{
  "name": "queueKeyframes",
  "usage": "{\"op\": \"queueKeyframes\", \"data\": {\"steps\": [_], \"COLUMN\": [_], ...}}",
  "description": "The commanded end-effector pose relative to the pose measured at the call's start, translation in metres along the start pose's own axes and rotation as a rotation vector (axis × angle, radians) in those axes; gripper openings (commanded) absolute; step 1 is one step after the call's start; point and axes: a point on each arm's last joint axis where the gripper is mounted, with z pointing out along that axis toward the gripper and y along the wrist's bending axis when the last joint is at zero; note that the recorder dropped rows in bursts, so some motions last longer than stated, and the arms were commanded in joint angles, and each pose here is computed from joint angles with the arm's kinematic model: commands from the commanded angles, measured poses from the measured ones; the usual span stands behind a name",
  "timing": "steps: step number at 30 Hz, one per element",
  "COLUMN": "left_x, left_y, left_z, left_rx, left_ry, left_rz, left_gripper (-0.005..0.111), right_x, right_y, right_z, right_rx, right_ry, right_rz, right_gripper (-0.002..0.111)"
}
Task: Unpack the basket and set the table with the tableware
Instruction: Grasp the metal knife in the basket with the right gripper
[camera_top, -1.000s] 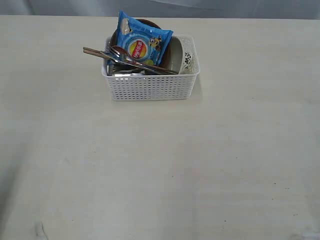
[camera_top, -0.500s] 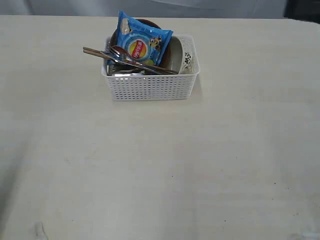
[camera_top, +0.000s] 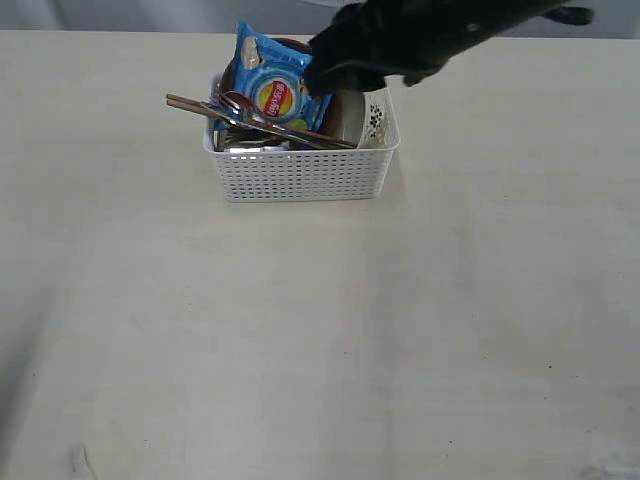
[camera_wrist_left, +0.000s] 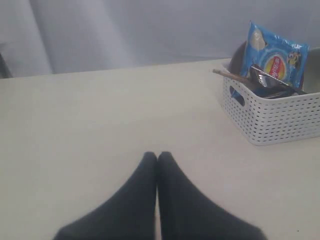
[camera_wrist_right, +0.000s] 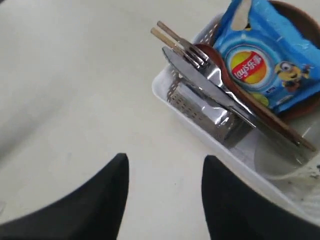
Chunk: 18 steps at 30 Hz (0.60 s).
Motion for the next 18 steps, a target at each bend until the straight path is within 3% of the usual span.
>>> {"op": "queueKeyframes", "data": {"steps": [1, 6, 18], "left_x": [0.001, 0.001, 0.001], "left_y": [0.0, 0.0, 0.0], "left_z": [0.0, 0.0, 0.0], "left_rx": [0.004, 0.004, 0.004], "left_ry": [-0.003, -0.003, -0.003], "left_rz": [-0.003, -0.003, -0.003], "left_gripper": [0.0, 0.0, 0.0], "right_x": [-0.016, -0.028, -0.034], "right_y": [0.0, 0.001, -0.009], "right_z": [0.05, 0.093, 0.146], "right_rx": [0.022, 0.069, 0.117], "right_ry": [0.079, 0.114, 0.085], "right_rz": [-0.093, -0.224, -0.271], "right_gripper": [0.046, 0.047, 0.047]}}
